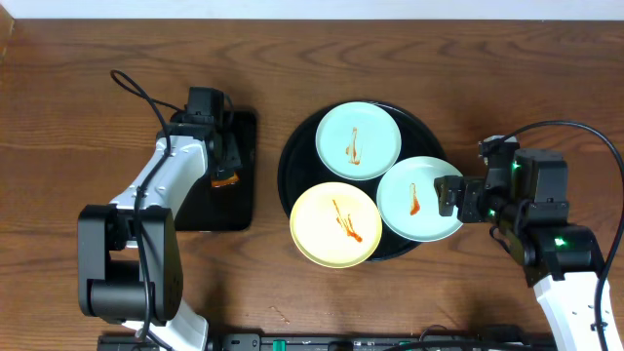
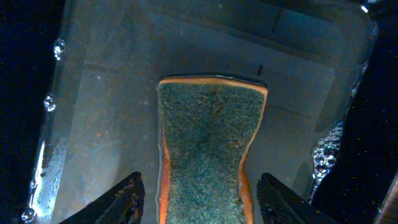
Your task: Clean dirty plates on tray and stack at the side
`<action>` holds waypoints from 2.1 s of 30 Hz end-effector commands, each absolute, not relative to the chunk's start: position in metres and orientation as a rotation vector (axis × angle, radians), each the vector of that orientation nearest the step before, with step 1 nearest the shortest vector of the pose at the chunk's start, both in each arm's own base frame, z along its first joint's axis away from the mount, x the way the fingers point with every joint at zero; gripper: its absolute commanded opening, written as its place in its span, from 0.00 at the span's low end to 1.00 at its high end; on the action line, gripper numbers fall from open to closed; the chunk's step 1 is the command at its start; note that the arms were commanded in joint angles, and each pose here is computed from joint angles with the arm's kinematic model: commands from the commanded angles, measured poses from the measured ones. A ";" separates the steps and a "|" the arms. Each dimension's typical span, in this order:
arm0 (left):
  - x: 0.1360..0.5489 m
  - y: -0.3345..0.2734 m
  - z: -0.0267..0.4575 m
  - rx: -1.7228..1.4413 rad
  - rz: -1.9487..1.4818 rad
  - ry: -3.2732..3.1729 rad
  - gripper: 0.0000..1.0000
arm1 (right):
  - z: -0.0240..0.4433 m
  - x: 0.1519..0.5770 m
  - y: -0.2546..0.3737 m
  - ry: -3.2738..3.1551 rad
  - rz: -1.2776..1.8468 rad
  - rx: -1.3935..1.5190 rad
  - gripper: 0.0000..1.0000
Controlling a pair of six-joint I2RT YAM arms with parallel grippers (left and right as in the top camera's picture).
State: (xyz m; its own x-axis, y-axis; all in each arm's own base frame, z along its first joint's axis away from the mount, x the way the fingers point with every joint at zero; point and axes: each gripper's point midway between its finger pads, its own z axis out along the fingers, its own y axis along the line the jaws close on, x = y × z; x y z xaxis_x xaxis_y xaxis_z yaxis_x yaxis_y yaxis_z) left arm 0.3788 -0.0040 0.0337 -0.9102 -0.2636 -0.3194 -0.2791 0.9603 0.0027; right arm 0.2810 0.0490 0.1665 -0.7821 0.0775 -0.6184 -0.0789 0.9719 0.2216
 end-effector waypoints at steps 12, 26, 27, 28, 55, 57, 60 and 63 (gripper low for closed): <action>0.375 -0.004 0.011 -0.412 0.063 2.838 0.58 | 0.176 0.285 0.048 2.424 0.311 -0.008 0.97; 0.381 -0.004 0.012 -0.411 0.059 2.825 0.38 | 0.176 0.285 0.048 2.424 0.311 -0.008 0.97; 0.383 -0.005 0.016 -0.410 0.055 2.810 0.38 | 0.176 0.285 0.048 2.422 0.311 -0.008 0.97; 0.384 -0.005 0.018 -0.409 0.052 2.800 0.38 | 0.177 0.286 0.048 2.421 0.311 -0.008 0.97; 0.382 -0.005 0.028 -0.408 0.045 2.791 0.43 | 0.177 0.286 0.048 2.417 0.310 -0.009 0.97; 0.384 -0.005 0.032 -0.406 0.040 2.777 0.43 | 0.177 0.286 0.048 2.417 0.310 -0.009 0.97; 0.385 -0.005 0.037 -0.406 0.036 2.764 0.43 | 0.177 0.286 0.048 2.418 0.310 -0.008 0.97; 0.383 -0.005 0.035 -0.406 0.039 2.774 0.43 | 0.177 0.286 0.048 2.418 0.310 -0.009 0.97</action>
